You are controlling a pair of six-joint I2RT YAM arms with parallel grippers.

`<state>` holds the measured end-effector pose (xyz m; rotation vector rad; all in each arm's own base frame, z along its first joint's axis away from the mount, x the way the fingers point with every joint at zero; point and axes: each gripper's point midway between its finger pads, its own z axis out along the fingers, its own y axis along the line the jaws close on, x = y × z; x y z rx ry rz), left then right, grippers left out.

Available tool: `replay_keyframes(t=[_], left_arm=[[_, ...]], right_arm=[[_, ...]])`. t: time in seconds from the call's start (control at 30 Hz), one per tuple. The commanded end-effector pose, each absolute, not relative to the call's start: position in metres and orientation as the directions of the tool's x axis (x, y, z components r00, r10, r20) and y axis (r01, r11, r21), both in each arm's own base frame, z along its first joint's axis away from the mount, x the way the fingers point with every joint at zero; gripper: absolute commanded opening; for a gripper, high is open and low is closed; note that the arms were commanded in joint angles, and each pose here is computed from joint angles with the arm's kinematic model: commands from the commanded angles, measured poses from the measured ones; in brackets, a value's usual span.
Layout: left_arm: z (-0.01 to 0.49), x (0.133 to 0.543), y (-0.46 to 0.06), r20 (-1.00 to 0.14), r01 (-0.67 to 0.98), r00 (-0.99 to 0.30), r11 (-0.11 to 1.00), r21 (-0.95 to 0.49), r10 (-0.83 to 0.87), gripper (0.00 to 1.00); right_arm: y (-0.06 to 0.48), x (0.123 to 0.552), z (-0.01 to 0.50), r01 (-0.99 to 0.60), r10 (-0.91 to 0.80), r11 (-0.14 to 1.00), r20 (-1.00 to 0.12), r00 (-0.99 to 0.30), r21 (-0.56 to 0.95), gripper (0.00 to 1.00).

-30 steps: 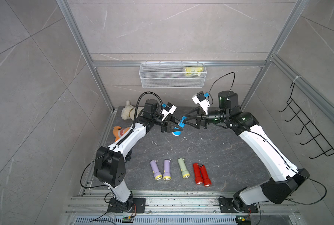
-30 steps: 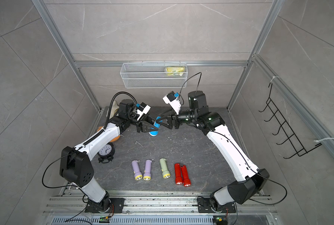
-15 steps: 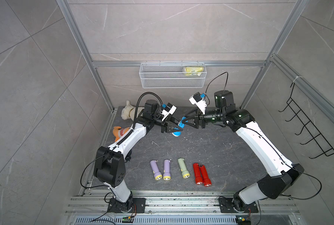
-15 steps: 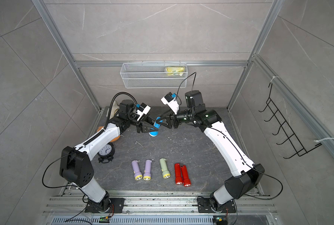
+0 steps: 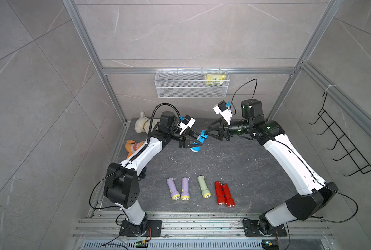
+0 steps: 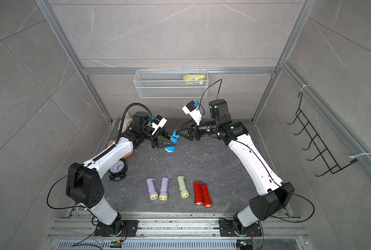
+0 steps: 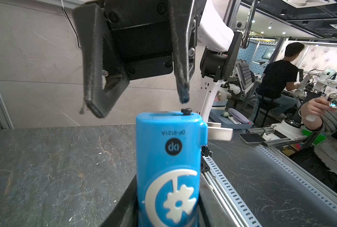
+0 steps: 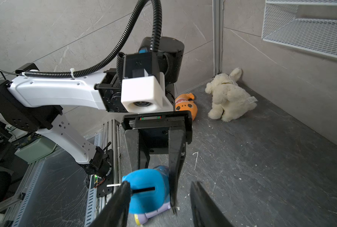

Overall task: Close the plug at the bottom of the flashlight
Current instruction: Close the plug of the flashlight.

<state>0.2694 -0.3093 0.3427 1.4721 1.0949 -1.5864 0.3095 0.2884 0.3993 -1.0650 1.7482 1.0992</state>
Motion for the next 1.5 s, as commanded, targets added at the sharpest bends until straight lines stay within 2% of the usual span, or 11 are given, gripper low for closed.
replay_keyframes(t=[0.0,0.6,0.97,1.33,1.47], left_arm=[[0.373,0.238,-0.292,-0.999,0.857,-0.023,-0.516,-0.007,-0.025,0.00],[0.374,0.238,-0.292,-0.999,0.857,-0.024,-0.514,-0.008,-0.024,0.00],[0.375,0.239,-0.292,-0.999,0.860,-0.024,-0.510,-0.009,-0.023,0.00],[0.376,0.239,-0.291,-0.999,0.861,-0.026,-0.509,-0.011,-0.022,0.00],[0.375,0.239,-0.291,-0.999,0.860,-0.029,-0.509,-0.014,-0.020,0.00]], right_arm=[[0.294,0.308,0.399,-0.930,-0.229,0.229,-0.912,-0.340,0.289,0.53],[0.298,0.299,0.398,-0.927,-0.224,0.165,-0.902,-0.368,0.337,0.54],[0.299,0.299,0.395,-0.924,-0.226,0.158,-0.898,-0.377,0.348,0.51],[0.300,0.301,0.389,-0.918,-0.228,0.164,-0.892,-0.391,0.360,0.54],[0.301,0.300,0.392,-0.922,-0.223,0.155,-0.896,-0.383,0.356,0.49]])
